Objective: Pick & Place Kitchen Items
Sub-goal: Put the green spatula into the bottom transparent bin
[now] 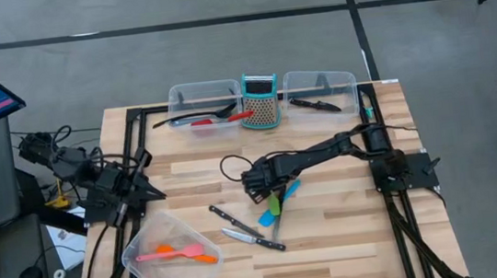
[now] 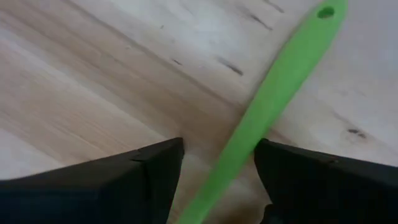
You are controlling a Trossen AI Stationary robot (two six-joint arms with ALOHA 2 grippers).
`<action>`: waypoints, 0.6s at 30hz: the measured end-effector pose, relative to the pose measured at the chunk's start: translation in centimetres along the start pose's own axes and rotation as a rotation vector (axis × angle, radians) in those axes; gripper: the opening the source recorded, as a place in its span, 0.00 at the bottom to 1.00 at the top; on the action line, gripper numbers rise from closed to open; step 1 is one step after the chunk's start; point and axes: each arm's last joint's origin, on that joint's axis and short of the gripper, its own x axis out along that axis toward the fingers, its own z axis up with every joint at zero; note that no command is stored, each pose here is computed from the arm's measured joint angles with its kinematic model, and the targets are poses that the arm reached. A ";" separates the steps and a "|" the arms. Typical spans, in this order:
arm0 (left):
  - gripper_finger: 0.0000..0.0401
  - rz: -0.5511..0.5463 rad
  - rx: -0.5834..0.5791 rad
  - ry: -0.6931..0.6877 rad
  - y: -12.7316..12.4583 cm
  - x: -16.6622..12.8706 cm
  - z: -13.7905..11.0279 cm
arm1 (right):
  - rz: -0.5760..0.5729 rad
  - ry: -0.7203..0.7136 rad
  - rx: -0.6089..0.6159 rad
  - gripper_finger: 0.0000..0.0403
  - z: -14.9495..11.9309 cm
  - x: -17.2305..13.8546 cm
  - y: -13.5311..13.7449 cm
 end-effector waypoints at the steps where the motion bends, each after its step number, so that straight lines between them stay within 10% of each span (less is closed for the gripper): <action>1: 0.00 0.000 0.001 0.003 0.0 0.0 0.0 | 0.002 0.017 -0.001 0.49 -0.1 0.4 0.1; 11: 0.00 0.000 0.002 0.009 0.0 0.1 -0.1 | 0.031 0.024 0.040 0.06 -0.2 0.3 0.3; 18: 0.00 0.021 0.003 0.010 0.0 0.1 -0.1 | 0.043 -0.073 -0.030 0.02 0.0 -2.0 0.1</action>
